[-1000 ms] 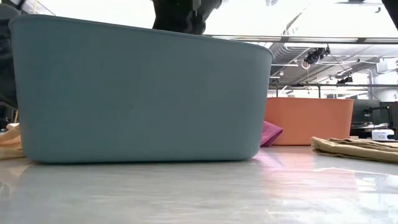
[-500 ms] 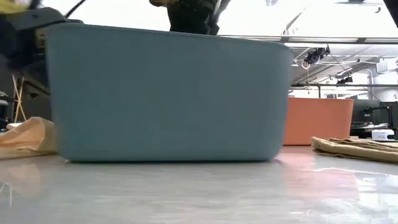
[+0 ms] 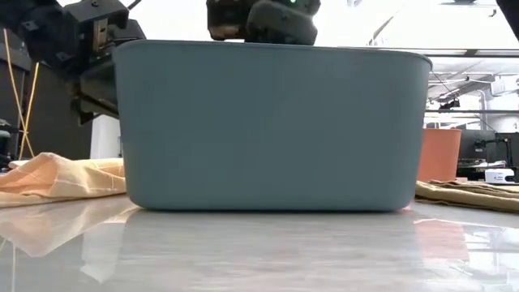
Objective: Sort spices by type
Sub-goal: Adjust the transparent seasoning bottle in the blue bin, then return to Home Position
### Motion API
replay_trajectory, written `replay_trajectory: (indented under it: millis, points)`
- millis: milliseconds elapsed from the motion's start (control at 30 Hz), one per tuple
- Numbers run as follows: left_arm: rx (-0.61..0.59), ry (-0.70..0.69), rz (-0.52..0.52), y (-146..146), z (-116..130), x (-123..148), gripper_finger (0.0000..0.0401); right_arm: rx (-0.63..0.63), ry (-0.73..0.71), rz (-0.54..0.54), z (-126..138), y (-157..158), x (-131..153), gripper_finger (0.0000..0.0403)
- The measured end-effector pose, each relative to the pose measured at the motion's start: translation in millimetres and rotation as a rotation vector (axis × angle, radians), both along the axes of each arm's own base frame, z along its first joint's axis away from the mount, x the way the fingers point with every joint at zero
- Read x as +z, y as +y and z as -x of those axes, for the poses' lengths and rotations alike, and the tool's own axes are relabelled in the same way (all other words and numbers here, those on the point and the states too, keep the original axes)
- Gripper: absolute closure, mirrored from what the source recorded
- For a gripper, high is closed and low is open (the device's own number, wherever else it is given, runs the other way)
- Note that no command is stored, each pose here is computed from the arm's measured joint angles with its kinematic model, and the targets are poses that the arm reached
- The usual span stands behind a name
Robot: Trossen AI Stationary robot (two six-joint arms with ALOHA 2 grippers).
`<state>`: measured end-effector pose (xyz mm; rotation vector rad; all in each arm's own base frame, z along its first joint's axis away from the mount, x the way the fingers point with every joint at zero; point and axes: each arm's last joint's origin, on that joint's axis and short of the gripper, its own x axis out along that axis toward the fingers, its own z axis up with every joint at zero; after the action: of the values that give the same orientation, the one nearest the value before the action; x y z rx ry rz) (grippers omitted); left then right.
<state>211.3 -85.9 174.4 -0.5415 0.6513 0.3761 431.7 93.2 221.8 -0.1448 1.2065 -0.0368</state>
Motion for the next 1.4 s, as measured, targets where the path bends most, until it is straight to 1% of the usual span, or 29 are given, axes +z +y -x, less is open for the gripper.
replay_trajectory:
  millis: [67,200,400,633,800,867,1033,1200,1300,1400]
  points:
    - [0.001,-0.010,0.008,-0.8,-0.4,0.6,0.0401,-0.004,0.011,0.002,-1.6,0.2,-5.6,0.0224]
    - [0.001,-0.032,0.019,-1.9,-2.7,1.6,0.0401,-0.004,0.044,0.010,-8.2,1.1,-26.4,0.0224]
    - [0.007,-0.033,0.033,-3.5,-2.4,1.1,0.0401,-0.023,0.046,0.012,-10.9,1.5,-33.7,0.0224]
    - [0.001,-0.030,0.032,-4.8,-1.7,0.8,0.0401,-0.040,0.048,-0.013,-11.5,-0.7,-33.8,0.0219]
    - [0.001,-0.030,0.031,-4.8,-1.7,0.8,0.0401,-0.047,0.044,0.002,-11.6,-1.5,-33.7,0.0157]
    - [0.002,-0.030,0.031,-4.8,-1.7,0.7,0.0401,-0.048,0.042,0.012,-11.7,-1.8,-33.7,0.0145]
    - [0.002,-0.030,0.031,-4.8,-1.7,0.7,0.0401,-0.051,0.040,0.018,-11.7,-2.0,-33.7,0.0139]
    - [-0.005,-0.014,0.015,-4.3,-0.7,-0.4,0.0401,-0.098,0.033,0.004,-11.2,-2.2,-32.4,0.0137]
    - [-0.035,0.031,-0.017,-3.3,2.0,-2.8,0.0401,-0.107,0.069,0.011,-7.6,-3.0,-25.1,0.0136]
    - [-0.038,0.099,-0.022,-0.1,7.7,-5.6,0.0401,-0.088,0.108,0.026,-4.9,-3.1,-8.1,0.0136]
